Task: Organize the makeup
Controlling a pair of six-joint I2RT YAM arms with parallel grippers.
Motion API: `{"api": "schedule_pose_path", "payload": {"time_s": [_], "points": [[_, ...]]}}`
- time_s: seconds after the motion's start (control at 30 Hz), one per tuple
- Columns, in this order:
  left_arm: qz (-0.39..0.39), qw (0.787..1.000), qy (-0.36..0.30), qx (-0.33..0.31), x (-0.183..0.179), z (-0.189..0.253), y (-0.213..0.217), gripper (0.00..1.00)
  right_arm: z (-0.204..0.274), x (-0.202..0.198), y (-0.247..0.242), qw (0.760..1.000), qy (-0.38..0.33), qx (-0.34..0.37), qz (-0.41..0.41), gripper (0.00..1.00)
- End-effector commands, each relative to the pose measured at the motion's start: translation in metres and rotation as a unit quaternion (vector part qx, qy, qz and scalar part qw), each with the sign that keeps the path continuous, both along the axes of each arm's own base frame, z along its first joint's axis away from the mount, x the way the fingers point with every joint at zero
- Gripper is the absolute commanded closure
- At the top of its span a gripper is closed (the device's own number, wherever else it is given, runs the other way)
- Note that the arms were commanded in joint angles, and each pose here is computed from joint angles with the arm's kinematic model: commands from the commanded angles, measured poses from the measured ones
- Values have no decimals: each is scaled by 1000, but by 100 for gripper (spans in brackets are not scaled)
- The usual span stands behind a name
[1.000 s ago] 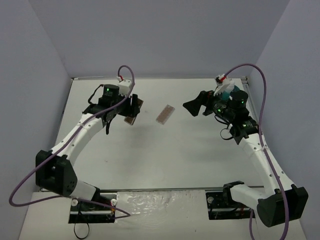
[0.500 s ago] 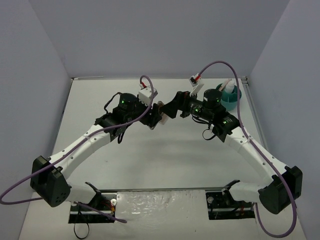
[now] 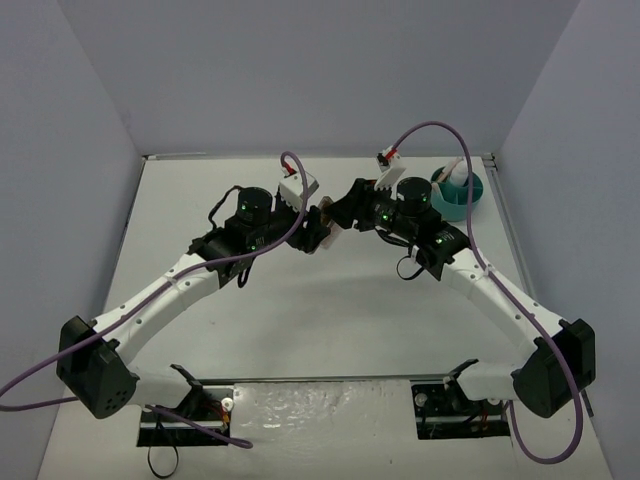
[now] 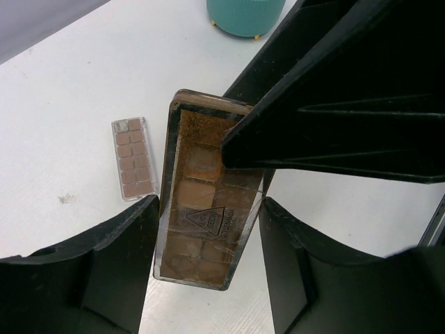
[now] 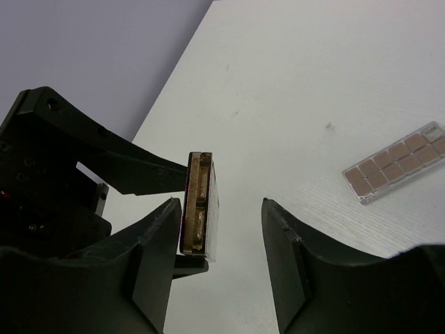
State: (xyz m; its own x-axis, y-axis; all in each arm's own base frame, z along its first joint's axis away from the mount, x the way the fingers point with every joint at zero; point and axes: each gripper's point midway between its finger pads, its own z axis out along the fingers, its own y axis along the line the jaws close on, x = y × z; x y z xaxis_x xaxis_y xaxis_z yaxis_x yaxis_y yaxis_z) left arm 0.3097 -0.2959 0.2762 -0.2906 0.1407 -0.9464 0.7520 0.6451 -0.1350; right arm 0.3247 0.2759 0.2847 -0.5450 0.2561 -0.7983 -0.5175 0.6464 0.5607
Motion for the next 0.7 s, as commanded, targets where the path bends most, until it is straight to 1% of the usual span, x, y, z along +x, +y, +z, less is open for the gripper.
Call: {"api": "schedule_pose_path", "payload": {"time_s": [0.0, 0.17, 0.27, 0.33, 0.37, 0.43, 0.53, 0.6, 0.67], "points": [[-3, 997, -69, -44, 4, 49, -5, 93, 32, 4, 10, 998, -49, 25, 4, 60], [-4, 997, -68, -45, 7, 52, -8, 93, 29, 2, 9, 999, -48, 22, 6, 80], [-2, 997, -60, -37, 10, 47, -8, 92, 28, 2, 6, 999, -52, 15, -1, 96], [2, 998, -54, -34, 11, 43, -8, 86, 28, 3, 3, 998, -56, 9, -8, 99], [5, 998, -50, -33, 12, 41, -8, 81, 28, 4, 1, 998, -58, 5, -12, 100], [10, 998, -45, -29, 13, 37, -7, 66, 30, 6, -4, 998, -64, -3, -25, 100], [30, 998, -40, -25, 17, 34, -2, 34, 32, 9, -15, 996, -72, -18, -49, 100], [51, 998, -29, -15, 19, 28, 5, 17, 35, 16, -29, 992, -82, -38, -84, 100], [84, 996, -25, -6, 24, 28, 15, 6, 34, 22, -46, 987, -85, -59, -124, 100]]}}
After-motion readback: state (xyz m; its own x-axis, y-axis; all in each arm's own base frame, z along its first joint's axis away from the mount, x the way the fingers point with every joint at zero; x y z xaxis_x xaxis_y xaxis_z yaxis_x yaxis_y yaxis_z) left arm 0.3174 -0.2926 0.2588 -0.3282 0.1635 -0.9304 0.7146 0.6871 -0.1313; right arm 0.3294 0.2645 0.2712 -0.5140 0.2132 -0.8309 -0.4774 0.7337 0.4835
